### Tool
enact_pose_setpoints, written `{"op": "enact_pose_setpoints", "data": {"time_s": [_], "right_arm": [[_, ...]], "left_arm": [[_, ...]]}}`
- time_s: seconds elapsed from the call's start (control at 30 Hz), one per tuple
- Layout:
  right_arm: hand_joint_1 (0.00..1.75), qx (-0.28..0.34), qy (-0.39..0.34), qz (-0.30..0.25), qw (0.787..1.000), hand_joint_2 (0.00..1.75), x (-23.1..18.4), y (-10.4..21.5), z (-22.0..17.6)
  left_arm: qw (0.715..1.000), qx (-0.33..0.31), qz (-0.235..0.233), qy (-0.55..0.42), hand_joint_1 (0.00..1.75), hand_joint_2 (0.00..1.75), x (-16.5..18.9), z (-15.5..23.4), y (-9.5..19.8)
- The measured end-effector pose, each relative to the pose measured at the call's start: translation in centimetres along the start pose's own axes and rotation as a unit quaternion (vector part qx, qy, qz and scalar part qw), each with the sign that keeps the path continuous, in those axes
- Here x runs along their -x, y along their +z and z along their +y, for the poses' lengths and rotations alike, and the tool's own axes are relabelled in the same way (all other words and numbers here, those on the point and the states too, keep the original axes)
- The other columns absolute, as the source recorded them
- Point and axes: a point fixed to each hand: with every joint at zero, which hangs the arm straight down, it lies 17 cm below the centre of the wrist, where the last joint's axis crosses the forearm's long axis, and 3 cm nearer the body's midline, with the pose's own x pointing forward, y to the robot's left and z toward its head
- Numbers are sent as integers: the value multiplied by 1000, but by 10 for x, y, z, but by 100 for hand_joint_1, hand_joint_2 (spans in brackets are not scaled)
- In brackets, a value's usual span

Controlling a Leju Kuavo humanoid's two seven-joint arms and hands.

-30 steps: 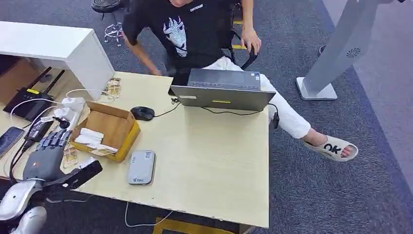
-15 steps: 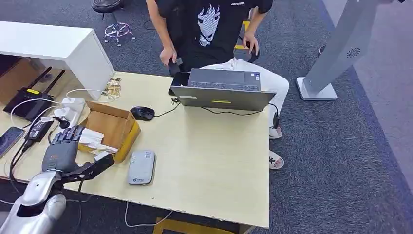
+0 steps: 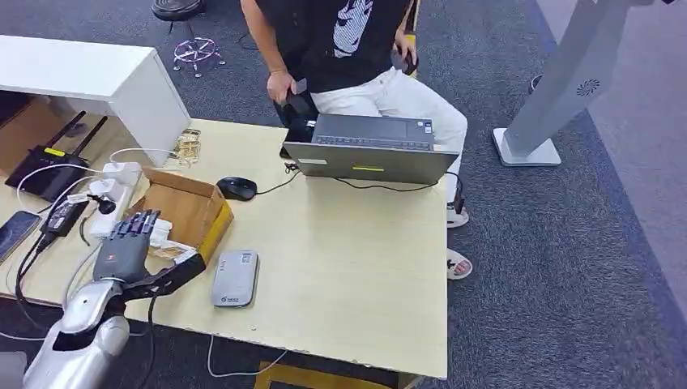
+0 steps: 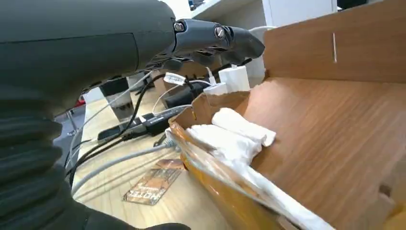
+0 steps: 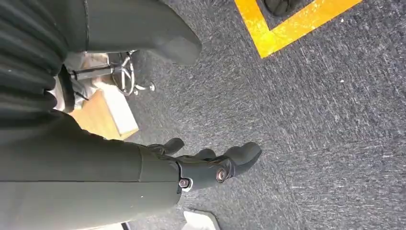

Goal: Pass the card to the sensor for recognition and then transmit it.

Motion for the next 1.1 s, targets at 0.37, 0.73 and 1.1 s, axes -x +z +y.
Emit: {"op": "enact_pose_setpoints", "data": {"time_s": [0.37, 0.73, 1.1], "right_arm": [[0, 1, 3, -3, 1000, 175, -2, -1, -2], [0, 1, 4, -5, 1000, 175, -3, -2, -2], [0, 1, 5, -8, 1000, 175, -4, -2, -3]], "left_arm": [[1000, 17, -1, 9, 175, 175, -3, -14, 2], [1000, 21, -1, 14, 175, 175, -3, -15, -2], [1000, 22, -3, 13, 175, 175, -5, -16, -2]]}}
